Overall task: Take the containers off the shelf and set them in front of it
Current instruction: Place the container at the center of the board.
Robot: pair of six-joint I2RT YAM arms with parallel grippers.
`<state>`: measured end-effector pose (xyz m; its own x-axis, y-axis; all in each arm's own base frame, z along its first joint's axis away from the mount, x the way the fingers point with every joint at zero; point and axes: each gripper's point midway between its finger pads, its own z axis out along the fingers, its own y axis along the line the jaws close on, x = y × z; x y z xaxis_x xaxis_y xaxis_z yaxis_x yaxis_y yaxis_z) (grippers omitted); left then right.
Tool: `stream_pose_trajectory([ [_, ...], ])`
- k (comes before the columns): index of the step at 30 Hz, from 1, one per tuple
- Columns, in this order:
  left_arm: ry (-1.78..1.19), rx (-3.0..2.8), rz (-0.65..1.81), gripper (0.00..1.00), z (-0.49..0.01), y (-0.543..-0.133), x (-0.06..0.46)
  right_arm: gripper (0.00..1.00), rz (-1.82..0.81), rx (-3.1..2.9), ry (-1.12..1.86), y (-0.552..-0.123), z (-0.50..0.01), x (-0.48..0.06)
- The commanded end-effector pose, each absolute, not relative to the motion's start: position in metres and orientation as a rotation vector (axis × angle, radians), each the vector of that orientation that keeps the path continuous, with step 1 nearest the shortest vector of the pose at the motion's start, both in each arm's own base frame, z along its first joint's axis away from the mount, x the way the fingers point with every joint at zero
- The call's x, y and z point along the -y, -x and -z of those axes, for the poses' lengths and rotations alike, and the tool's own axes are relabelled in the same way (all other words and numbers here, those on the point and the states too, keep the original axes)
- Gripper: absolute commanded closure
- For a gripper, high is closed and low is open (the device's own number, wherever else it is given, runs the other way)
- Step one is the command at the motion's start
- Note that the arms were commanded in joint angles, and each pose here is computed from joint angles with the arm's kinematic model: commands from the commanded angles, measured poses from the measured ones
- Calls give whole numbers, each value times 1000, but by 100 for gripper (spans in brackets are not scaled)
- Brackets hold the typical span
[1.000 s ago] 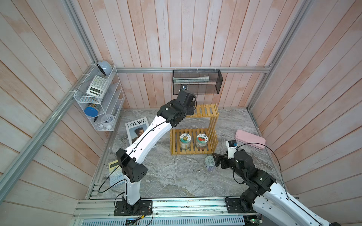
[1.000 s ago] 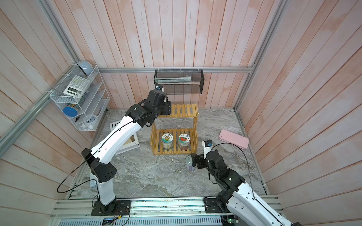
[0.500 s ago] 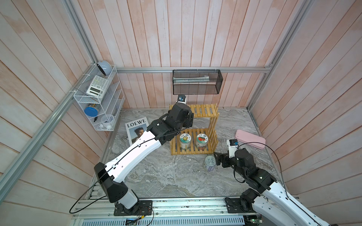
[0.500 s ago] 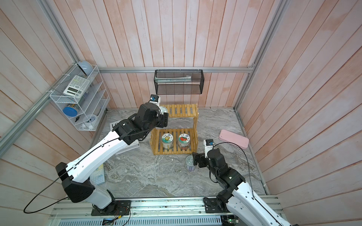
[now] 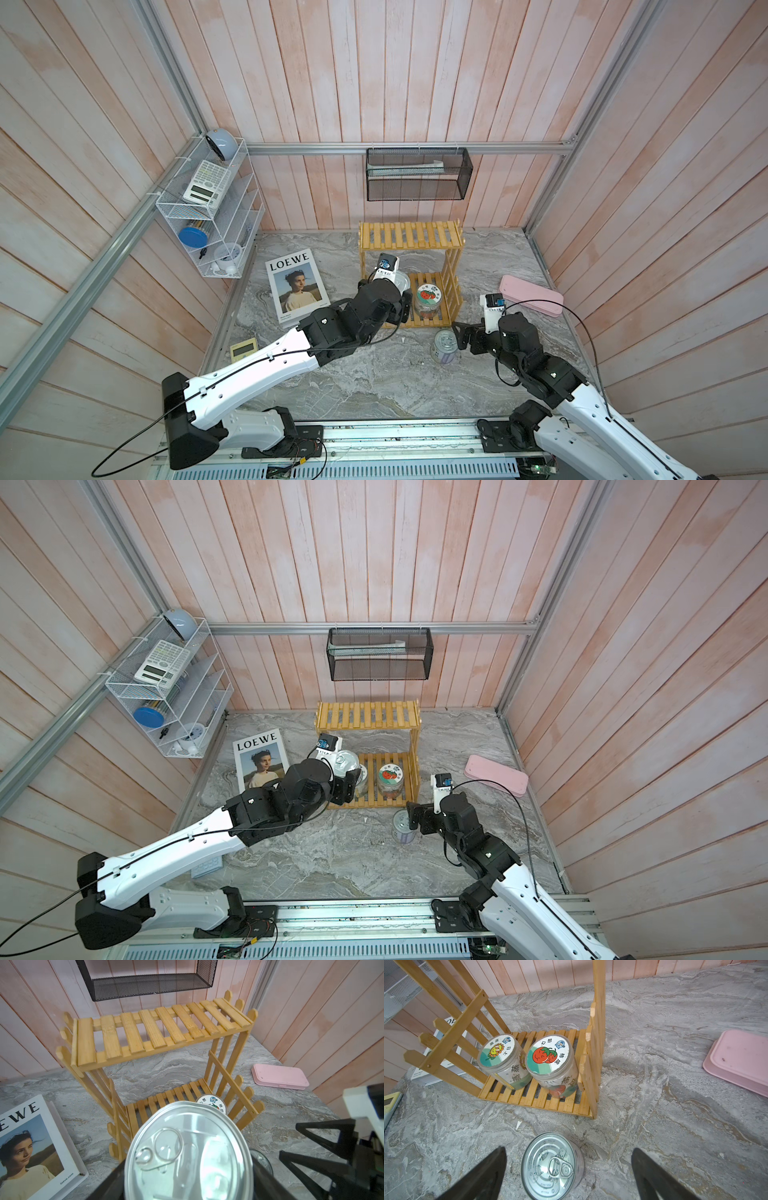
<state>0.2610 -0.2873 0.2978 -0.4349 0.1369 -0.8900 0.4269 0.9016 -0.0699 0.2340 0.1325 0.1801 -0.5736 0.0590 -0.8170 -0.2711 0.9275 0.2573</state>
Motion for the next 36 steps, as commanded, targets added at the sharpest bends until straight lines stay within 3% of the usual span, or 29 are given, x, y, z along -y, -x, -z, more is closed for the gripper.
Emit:
stream_pose_trajectory([
  [1, -365, -1977, 393, 31, -290, -257, 293, 2, -462, -2131, 153, -231, -191, -132],
  [13, -433, -2009, 409, 30, -198, -243, 302, 2, -484, -2144, 124, -222, -184, -127],
  [36, -524, -2055, 340, 30, -110, -237, 303, 2, -544, -2149, 139, -222, -182, -137],
])
